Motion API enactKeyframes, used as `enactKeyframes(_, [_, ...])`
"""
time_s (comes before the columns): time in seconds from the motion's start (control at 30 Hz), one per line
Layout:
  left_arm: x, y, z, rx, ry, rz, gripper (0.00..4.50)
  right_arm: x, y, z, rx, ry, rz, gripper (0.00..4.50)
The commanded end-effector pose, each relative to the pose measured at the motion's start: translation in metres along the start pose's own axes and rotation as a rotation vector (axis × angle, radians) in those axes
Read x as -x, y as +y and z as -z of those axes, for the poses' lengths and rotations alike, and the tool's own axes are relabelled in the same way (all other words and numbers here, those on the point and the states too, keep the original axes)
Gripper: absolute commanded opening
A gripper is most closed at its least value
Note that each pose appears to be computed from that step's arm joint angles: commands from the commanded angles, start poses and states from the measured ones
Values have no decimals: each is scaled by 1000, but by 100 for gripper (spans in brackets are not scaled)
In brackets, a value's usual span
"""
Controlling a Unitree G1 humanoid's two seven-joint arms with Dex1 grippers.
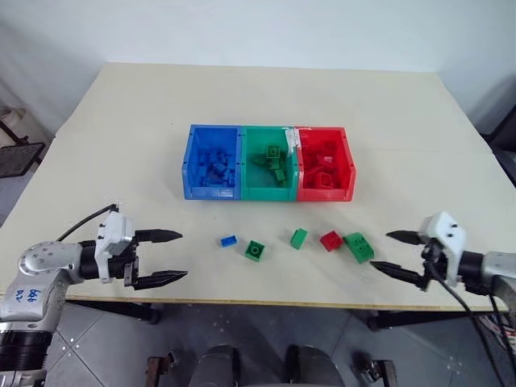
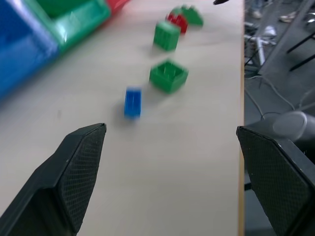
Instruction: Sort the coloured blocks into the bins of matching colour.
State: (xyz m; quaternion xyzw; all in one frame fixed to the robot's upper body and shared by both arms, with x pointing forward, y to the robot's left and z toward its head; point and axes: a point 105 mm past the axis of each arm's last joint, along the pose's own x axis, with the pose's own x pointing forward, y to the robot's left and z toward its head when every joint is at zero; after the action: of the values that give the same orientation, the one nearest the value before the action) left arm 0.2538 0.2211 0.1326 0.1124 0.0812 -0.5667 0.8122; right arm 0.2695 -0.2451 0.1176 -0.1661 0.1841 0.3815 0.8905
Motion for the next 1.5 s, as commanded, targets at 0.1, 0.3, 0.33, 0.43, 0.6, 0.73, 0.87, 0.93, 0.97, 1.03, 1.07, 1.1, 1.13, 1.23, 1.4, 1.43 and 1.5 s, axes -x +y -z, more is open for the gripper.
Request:
enactKeyframes(0.1, [8,-7,-9,-39,-22,-43,450,-22,-2,-4,20,-6,87,448])
enactKeyframes(0.3, [15,-10,-2,-17,-9,-72,450,-37,1,15,-17,48,91,448])
enactKeyframes(0.33, [16,-10,-2,-17,-9,-77,450,-37,1,18,-18,55,93,430])
enactKeyframes(0.43, [16,-9,-3,-16,-9,-83,450,-35,0,19,-15,53,103,363])
enactKeyframes(0.6, [15,-7,-4,-17,-12,-88,450,-25,-8,3,17,2,120,193])
enactKeyframes(0.73, [13,-5,-6,-23,-22,-89,450,-17,-22,-39,51,-98,128,147])
enactKeyframes(0.87, [13,-4,-9,-30,-29,-95,450,-25,-26,-94,90,-199,85,147])
enactKeyframes(0.93, [13,-2,-10,-36,-32,-103,450,-38,-27,-122,102,-274,77,147])
enactKeyframes(0.97, [13,-1,-10,-38,-33,-106,450,-48,-28,-135,93,-305,73,147])
enactKeyframes(1.03, [12,0,-11,-43,-35,-112,450,-69,-29,-152,73,-321,52,147])
enactKeyframes(1.07, [12,1,-12,-46,-37,-115,450,-81,-27,-159,72,-324,35,147])
enactKeyframes(1.1, [11,2,-13,-51,-41,-123,450,-93,-25,-167,76,-339,14,147])
enactKeyframes(1.13, [11,3,-14,-55,-45,-129,450,-104,-22,-174,74,-352,-8,147])
enactKeyframes(1.23, [9,4,-16,-62,-54,-142,450,-131,-15,-189,82,-381,-54,147])
enactKeyframes(1.4, [8,3,-17,-67,-63,-151,450,-159,-11,-208,108,-425,-74,182])
enactKeyframes(1.43, [7,3,-18,-68,-65,-153,450,-162,-9,-214,114,-438,-84,222])
enactKeyframes(1.5, [7,2,-18,-69,-68,-158,450,-164,-4,-223,129,-464,-110,277])
